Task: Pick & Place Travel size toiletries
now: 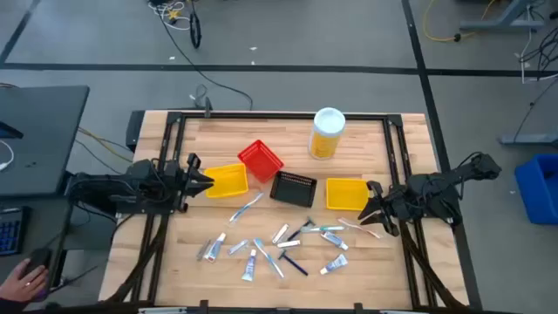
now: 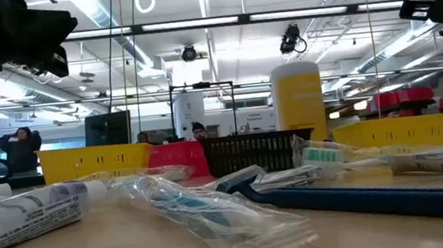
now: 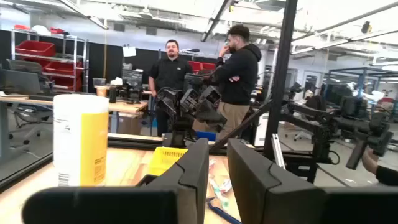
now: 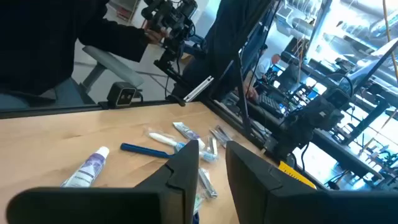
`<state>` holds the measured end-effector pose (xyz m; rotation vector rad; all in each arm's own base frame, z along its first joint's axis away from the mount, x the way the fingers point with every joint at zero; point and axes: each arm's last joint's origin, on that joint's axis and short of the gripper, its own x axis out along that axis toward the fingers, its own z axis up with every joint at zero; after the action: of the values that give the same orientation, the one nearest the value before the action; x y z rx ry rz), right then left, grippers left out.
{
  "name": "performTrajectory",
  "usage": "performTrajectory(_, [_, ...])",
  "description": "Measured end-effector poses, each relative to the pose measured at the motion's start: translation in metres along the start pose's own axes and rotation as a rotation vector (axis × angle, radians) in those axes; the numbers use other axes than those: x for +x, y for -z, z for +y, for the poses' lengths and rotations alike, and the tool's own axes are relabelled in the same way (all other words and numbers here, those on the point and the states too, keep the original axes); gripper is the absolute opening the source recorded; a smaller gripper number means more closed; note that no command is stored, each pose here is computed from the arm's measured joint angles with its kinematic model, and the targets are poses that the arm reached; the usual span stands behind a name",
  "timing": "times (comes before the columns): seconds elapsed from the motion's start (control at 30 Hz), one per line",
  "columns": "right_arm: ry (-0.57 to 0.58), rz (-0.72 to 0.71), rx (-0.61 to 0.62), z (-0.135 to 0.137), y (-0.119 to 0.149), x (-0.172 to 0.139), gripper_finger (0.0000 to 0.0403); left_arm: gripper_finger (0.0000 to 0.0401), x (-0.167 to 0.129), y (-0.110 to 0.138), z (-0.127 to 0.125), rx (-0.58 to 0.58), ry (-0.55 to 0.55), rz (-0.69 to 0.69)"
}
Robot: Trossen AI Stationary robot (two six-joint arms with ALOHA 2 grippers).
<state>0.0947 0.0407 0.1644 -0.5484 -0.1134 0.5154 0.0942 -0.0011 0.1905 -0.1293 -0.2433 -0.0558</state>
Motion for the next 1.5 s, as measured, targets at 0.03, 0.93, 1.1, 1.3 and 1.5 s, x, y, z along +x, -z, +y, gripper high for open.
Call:
performTrajectory(0.03, [0.0,0.0,0.0,0.0,0.0,0.0,0.0091,0.0068,0.0,0.0,0.0,0.0,-0.002,0.0])
performTrajectory(0.93, [-0.086,-0.083,0.177,0.001,-0.005,0.0,0.009,0.0068,0.0,0.0,0.0,0.0,-0.002,0.0])
performTrajectory(1.1, [-0.087,-0.081,0.22,0.001,-0.005,0.0,0.0091,0.0068,0.0,0.0,0.0,0.0,-0.002,0.0])
performTrajectory(1.3, [-0.087,-0.083,0.22,0.001,-0.005,0.0,0.0089,0.0068,0.0,0.0,0.0,0.0,-0.003,-0.001])
performTrajectory(1.5, [0.03,-0.227,0.161,-0.009,-0.019,-0.002,0.0084,0.0068,0.0,-0.001,0.0,-0.043,-0.005,-0.01])
